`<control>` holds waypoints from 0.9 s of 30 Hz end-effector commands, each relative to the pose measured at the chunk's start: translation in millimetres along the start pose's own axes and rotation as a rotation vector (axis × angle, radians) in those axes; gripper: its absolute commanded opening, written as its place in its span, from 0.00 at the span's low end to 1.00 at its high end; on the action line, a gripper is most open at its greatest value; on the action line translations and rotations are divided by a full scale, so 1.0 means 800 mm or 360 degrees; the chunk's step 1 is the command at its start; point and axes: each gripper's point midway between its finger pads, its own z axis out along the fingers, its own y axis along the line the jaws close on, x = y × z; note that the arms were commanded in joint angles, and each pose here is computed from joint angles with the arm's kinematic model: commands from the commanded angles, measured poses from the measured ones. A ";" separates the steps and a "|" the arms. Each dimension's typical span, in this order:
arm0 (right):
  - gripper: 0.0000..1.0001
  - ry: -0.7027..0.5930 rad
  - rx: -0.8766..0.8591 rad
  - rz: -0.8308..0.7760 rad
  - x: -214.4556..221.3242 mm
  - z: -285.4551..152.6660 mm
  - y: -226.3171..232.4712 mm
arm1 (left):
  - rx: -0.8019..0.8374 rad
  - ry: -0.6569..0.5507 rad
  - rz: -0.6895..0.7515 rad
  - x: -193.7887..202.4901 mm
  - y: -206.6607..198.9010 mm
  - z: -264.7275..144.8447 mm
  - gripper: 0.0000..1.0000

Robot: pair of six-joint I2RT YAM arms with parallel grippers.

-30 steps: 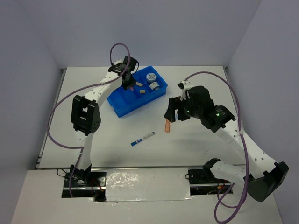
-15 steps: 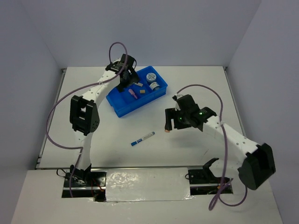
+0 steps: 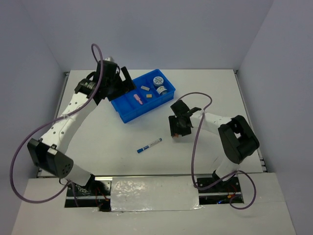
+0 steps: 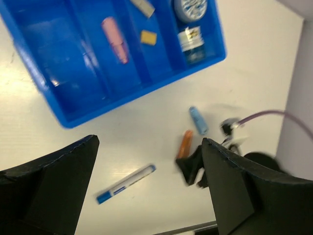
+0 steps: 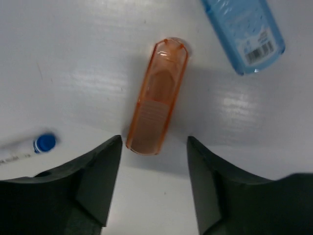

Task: Sort the stationery into containers
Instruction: Pick up the stationery from the center of the board.

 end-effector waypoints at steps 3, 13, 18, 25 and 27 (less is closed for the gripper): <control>0.56 -0.0178 0.0032 0.0077 -0.036 0.022 0.003 | -0.0092 0.0149 0.0137 0.063 0.061 -0.022 0.99; 0.26 -0.0357 -0.0088 -0.0079 -0.069 -0.006 0.033 | -0.0194 0.0309 0.0206 0.121 0.118 -0.042 0.99; 0.26 -0.0673 -0.0450 -0.0163 -0.128 -0.103 0.101 | -0.0176 0.0254 0.0237 0.104 0.110 -0.063 0.99; 0.31 -0.0751 -0.0742 -0.0435 -0.223 -0.142 0.199 | -0.0230 0.0244 0.0304 0.096 0.116 -0.074 0.99; 0.31 -0.0669 -0.0720 -0.0457 -0.238 -0.105 0.211 | -0.0214 0.0232 0.0315 0.090 0.112 -0.080 0.99</control>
